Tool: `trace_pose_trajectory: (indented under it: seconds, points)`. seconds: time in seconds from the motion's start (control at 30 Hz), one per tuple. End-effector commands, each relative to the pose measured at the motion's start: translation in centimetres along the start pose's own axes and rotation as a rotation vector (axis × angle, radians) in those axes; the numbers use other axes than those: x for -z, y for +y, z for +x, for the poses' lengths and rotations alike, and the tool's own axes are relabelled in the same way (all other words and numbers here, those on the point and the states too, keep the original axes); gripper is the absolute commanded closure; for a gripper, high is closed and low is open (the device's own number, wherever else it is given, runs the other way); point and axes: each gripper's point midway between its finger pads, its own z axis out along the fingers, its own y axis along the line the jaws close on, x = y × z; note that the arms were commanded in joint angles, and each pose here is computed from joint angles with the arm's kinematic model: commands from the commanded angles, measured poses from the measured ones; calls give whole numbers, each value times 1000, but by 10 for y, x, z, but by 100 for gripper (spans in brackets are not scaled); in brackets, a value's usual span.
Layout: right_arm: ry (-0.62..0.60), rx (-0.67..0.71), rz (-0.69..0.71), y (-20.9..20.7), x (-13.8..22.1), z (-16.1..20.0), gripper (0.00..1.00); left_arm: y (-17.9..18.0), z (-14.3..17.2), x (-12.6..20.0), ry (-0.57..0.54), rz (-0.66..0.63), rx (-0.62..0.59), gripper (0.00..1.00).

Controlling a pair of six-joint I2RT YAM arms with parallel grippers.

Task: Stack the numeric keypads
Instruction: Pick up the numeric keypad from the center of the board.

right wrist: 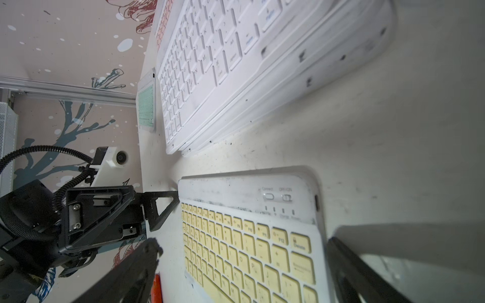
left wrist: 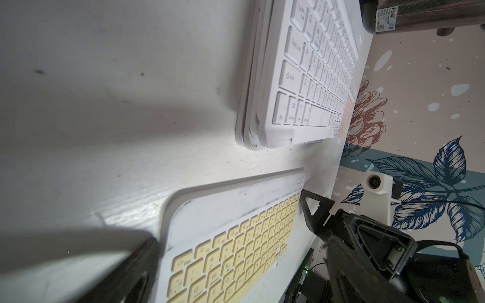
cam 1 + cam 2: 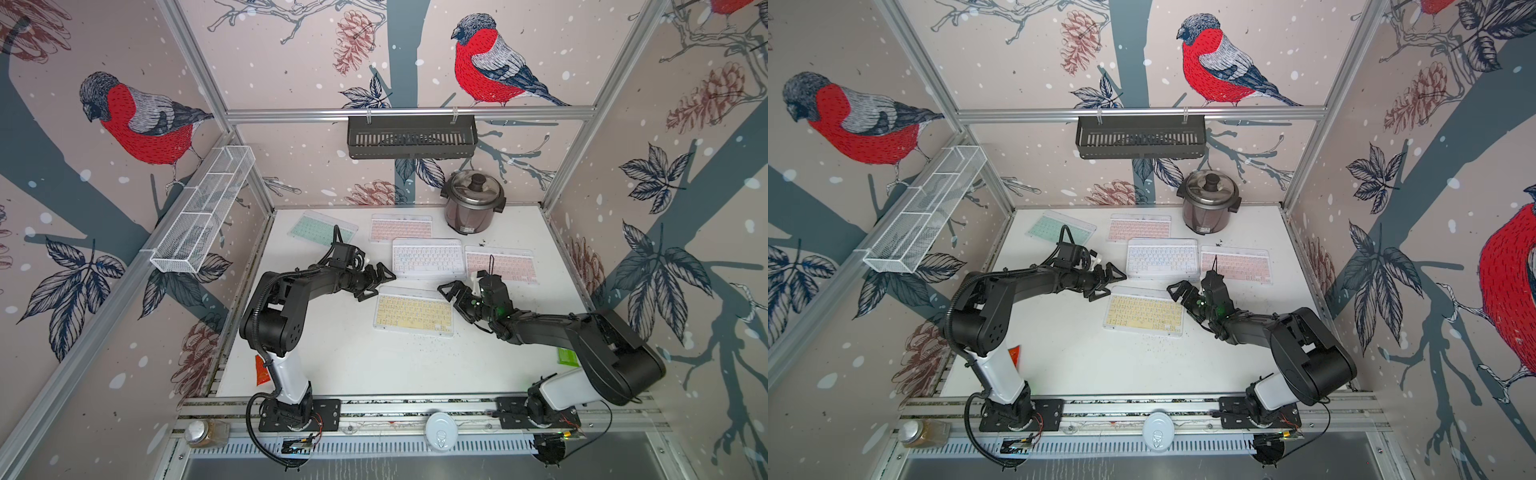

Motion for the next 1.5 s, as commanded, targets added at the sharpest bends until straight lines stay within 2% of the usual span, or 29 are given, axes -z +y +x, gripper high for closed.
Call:
trace_pose_trajectory:
  seconds: [0.0, 0.47, 0.8, 1.1, 1.47]
  points:
    - [47, 33, -6, -12, 1, -1, 0, 21, 21, -2, 74, -68, 74, 1]
    - [59, -22, -195, -8, 4, -4, 0, 27, 23, -2, 74, -83, 81, 1]
    - [38, -63, -192, -26, 2, -6, 0, 28, 24, -3, 79, -81, 81, 1]
    - [12, -100, -279, -19, 8, -11, 0, 29, 25, -4, 82, -81, 80, 1]
    - [58, -32, -351, 3, 5, -2, 0, 28, 25, -4, 83, -71, 87, 1]
